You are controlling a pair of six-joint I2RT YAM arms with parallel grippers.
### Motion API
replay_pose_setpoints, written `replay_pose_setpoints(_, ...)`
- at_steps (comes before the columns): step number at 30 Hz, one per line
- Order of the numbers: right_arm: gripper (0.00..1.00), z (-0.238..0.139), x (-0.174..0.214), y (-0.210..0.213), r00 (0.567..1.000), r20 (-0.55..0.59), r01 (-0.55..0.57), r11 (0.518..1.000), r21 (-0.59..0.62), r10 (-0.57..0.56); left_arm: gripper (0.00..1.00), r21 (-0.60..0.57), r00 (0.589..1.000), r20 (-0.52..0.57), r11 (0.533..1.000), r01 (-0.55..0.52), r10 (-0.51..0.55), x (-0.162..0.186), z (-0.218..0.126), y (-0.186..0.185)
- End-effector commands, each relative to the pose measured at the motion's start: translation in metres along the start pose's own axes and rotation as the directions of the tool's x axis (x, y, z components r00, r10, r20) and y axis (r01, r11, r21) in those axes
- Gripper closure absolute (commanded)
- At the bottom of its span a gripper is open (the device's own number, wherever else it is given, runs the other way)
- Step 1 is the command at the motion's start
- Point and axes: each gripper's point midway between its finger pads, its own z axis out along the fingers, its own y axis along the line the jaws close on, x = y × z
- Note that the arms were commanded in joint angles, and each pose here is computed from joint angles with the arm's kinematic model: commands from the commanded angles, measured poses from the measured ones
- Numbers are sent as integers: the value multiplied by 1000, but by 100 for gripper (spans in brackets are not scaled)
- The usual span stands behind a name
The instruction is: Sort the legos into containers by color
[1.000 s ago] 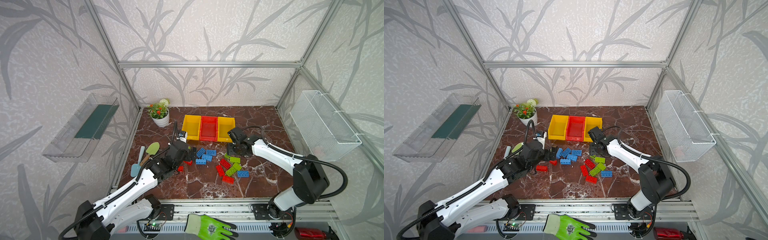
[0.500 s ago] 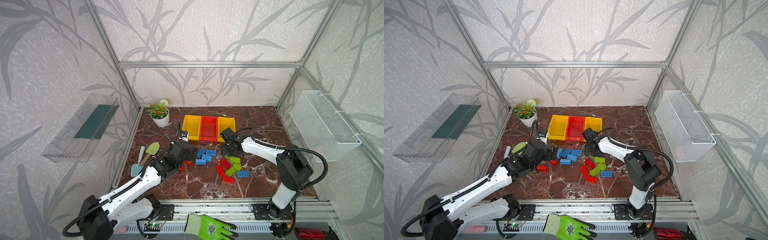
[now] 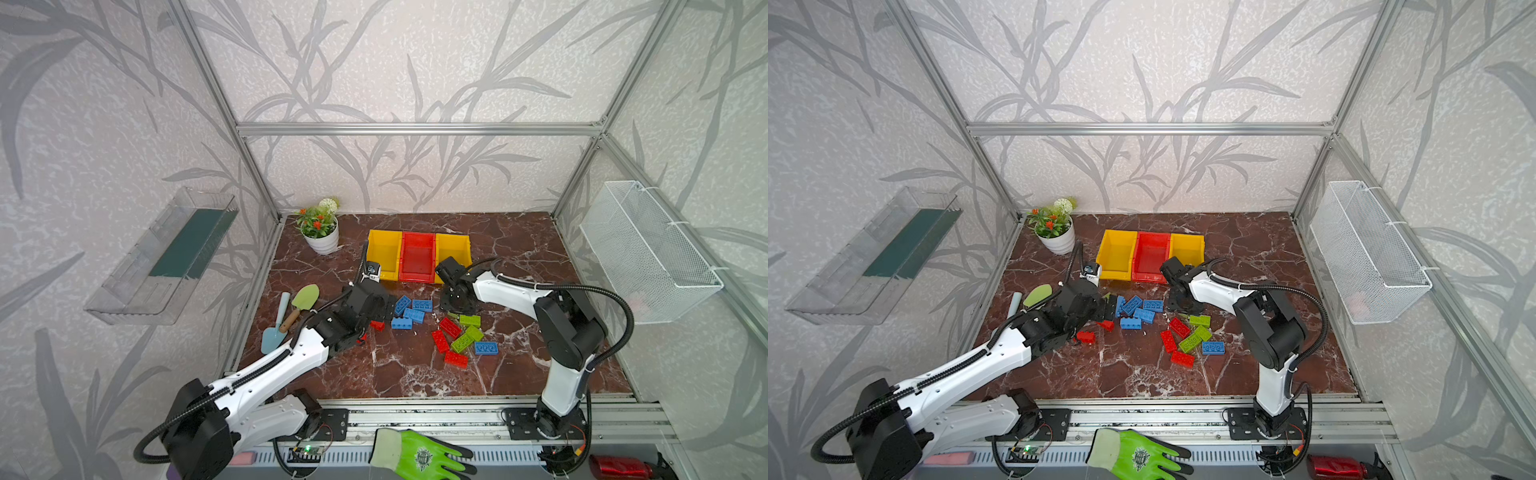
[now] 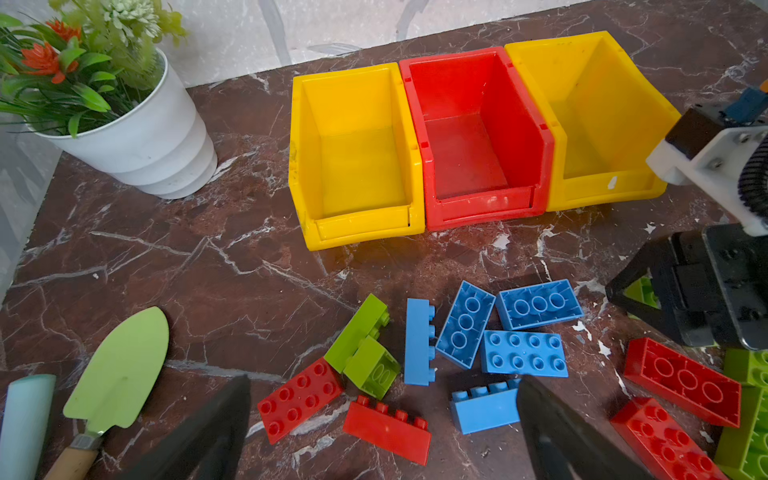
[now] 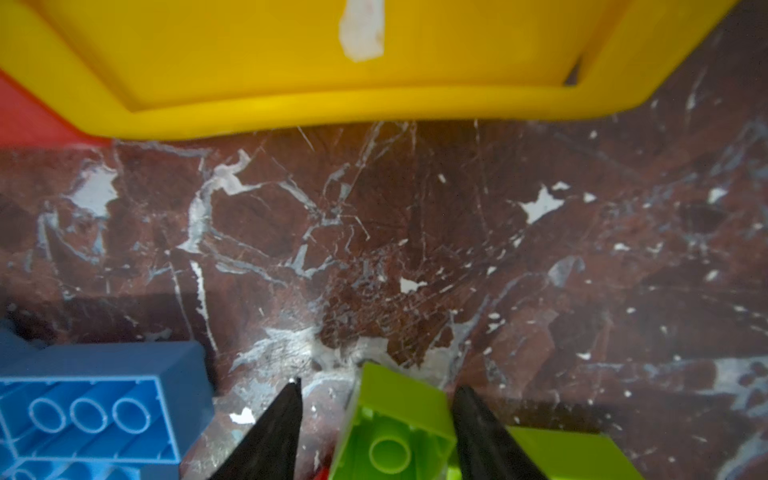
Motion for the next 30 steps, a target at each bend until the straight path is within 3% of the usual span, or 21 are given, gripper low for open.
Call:
replay_pose_setpoints(1, 47, 0, 3, 4, 999, -20, -28, 1000, -10, 27, 1, -16, 999, 37, 1000, 9, -8, -13, -4, 3)
replay_pose_setpoints(10, 64, -1, 8, -2, 999, -46, -5, 1000, 30, 6, 1, -23, 1000, 28, 1000, 5, -5, -15, 1, 2)
replay_pose_setpoints(17, 69, -37, -11, 5, 999, -1, 49, 999, 17, -49, 1, -16, 999, 42, 1000, -4, 4, -28, 7, -5)
replay_pose_setpoints(24, 69, -79, -65, 20, 987, 127, 96, 995, 13, -97, 1, 9, 997, 62, 999, -36, 36, -57, 33, -22)
replay_pose_setpoints(30, 69, -81, -118, 29, 973, 189, 133, 991, 7, -132, 1, 43, 997, 78, 999, -33, 30, -84, 52, -38)
